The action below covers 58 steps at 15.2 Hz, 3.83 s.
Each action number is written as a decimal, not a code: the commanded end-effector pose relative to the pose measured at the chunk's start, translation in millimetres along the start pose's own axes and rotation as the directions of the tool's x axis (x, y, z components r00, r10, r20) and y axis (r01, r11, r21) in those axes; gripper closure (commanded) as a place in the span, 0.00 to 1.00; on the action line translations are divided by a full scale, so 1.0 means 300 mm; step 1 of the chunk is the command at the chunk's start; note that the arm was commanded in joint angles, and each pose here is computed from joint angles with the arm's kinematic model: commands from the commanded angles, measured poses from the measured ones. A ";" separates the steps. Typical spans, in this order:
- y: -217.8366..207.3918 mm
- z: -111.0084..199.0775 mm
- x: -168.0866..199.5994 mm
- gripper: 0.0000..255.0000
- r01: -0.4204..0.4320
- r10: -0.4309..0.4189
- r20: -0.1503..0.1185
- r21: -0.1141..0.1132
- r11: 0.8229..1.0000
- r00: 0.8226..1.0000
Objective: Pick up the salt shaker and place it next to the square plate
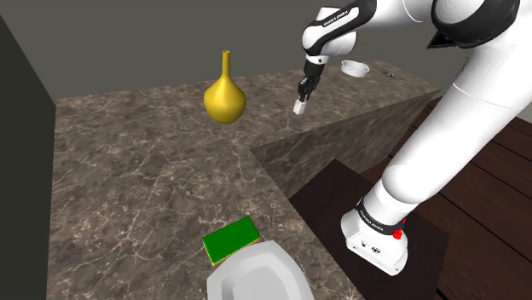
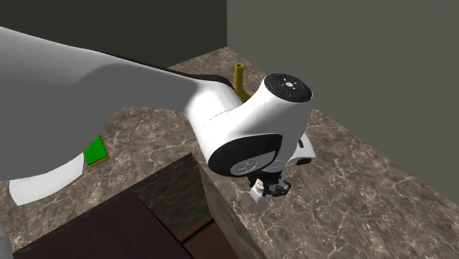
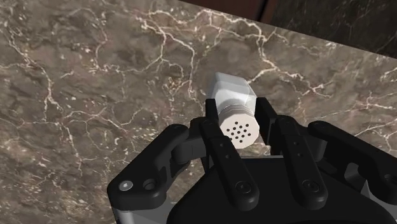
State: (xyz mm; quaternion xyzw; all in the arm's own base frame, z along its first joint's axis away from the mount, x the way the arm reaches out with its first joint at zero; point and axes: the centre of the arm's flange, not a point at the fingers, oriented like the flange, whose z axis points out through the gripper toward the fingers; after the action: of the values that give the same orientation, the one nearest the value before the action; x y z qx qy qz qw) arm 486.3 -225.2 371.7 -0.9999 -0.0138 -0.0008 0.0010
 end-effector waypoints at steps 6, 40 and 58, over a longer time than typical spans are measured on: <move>-0.001 -0.121 -0.002 1.00 0.000 0.000 0.000 0.000 1.000 1.000; -0.621 -0.357 -0.626 1.00 0.000 0.000 0.000 0.000 1.000 1.000; -1.179 -0.359 -1.189 1.00 0.000 0.000 0.000 0.000 1.000 1.000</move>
State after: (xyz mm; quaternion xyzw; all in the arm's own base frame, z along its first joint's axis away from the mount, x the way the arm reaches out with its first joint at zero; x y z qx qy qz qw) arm 128.8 111.1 480.4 -0.9999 -0.0145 -0.0014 0.0007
